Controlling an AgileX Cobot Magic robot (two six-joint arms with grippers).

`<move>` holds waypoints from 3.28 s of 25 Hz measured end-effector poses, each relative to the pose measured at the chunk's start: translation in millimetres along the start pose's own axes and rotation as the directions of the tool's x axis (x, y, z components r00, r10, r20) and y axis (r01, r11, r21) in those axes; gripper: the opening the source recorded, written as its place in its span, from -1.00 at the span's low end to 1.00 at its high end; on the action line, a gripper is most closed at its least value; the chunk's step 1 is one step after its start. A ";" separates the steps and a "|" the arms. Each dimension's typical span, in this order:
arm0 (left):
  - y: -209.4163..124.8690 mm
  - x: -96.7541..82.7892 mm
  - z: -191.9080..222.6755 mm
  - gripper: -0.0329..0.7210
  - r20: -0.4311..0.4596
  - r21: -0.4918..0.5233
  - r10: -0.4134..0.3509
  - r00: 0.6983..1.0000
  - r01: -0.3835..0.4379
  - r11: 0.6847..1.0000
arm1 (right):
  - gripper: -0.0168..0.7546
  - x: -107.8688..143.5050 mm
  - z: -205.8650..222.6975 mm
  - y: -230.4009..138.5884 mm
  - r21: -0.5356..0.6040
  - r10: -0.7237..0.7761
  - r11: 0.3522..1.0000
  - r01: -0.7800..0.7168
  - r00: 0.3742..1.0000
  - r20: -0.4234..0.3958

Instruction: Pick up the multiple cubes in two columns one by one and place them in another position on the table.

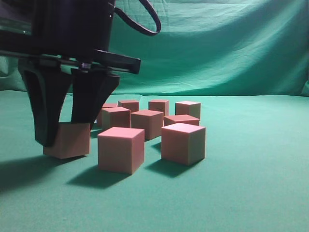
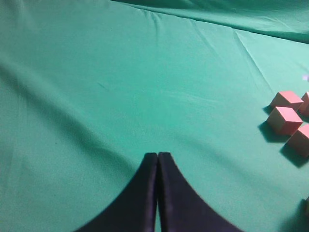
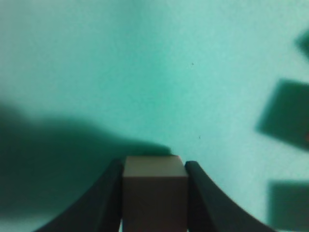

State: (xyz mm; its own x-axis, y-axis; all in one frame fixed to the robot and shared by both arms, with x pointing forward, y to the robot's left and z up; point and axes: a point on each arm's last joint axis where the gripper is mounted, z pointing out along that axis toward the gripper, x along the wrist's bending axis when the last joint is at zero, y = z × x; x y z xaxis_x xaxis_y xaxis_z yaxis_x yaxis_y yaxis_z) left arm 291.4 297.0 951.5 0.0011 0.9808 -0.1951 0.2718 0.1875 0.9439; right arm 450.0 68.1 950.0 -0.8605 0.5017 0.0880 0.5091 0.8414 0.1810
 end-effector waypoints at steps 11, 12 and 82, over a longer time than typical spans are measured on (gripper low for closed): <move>0.0 0.0 0.0 -0.91 0.000 0.000 0.000 1.000 0.000 1.000 | -0.25 -5.6 1.0 -0.2 -0.004 0.133 0.991 -0.133 0.989 0.060; 0.0 0.0 0.0 -0.91 0.000 0.000 0.000 1.000 0.000 1.000 | -0.25 -5.6 1.0 -0.2 -0.005 0.135 0.991 -0.135 0.989 0.060; 0.0 0.0 0.0 -0.91 0.000 0.000 0.000 1.000 0.000 1.000 | -0.96 12.9 -327.2 -43.9 -0.613 0.088 0.790 0.013 0.987 0.134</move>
State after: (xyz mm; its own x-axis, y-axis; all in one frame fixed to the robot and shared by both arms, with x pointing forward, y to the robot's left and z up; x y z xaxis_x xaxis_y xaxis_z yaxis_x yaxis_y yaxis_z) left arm 291.4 297.0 951.5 0.0011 0.9808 -0.1951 0.2718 0.1875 0.9439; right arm 411.0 -28.0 1263.7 -0.8022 0.5964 -0.0287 0.3811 0.5485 0.7442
